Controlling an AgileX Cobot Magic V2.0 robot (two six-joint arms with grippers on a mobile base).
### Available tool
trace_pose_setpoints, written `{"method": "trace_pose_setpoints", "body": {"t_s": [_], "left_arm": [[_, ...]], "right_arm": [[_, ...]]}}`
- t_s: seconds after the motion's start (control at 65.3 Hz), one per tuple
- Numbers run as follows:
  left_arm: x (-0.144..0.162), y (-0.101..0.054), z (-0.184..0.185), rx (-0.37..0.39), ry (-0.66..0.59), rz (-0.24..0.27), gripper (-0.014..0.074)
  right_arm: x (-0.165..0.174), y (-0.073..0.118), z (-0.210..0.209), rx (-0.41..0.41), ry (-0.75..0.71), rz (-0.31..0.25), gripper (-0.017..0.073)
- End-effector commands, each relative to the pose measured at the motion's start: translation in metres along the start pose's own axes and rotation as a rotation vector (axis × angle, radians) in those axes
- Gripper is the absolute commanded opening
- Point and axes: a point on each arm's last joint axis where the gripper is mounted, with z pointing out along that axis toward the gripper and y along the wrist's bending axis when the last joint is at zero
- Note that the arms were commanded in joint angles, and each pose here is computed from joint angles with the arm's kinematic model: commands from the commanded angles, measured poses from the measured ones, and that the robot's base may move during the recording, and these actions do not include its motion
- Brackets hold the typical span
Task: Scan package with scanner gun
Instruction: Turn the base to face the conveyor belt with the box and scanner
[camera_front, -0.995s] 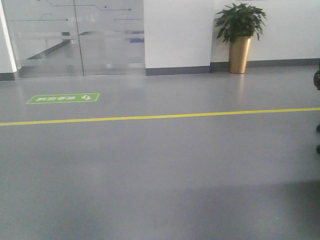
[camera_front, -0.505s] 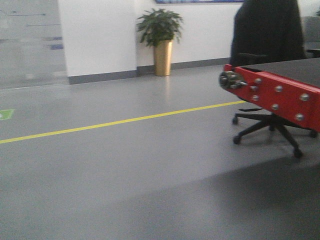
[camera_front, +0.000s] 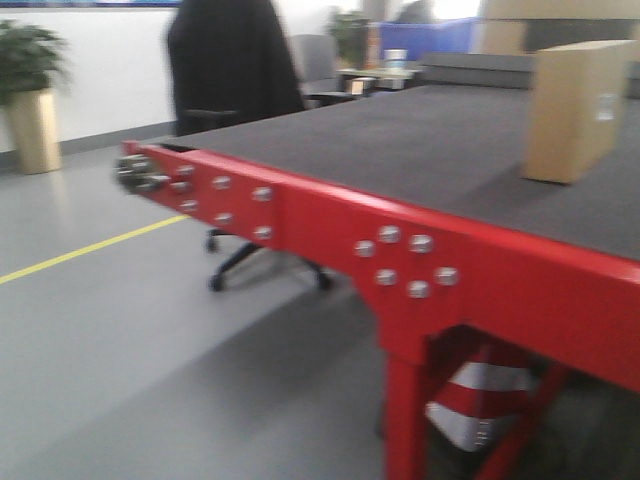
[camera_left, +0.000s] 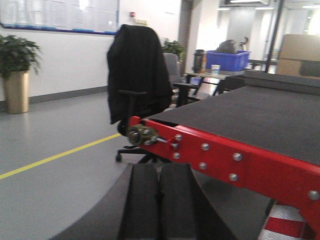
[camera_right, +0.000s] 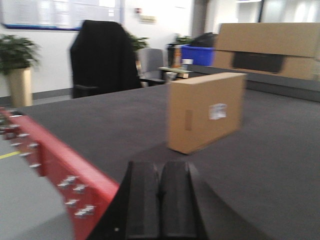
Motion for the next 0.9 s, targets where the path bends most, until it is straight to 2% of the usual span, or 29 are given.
{"method": "trace_pose_setpoints", "body": {"t_s": [0.0,0.888], "left_arm": [[-0.0023,-0.0003,-0.0003,0.005,-0.023,-0.001,-0.0111],[-0.0023,-0.0003,-0.0003,0.005,-0.023,-0.001,-0.0111]], "right_arm": [[-0.0024,-0.0001,-0.0004,0.002,-0.027,0.001,-0.0162],[-0.0024,-0.0001,-0.0004,0.002,-0.027,0.001,-0.0162]]}}
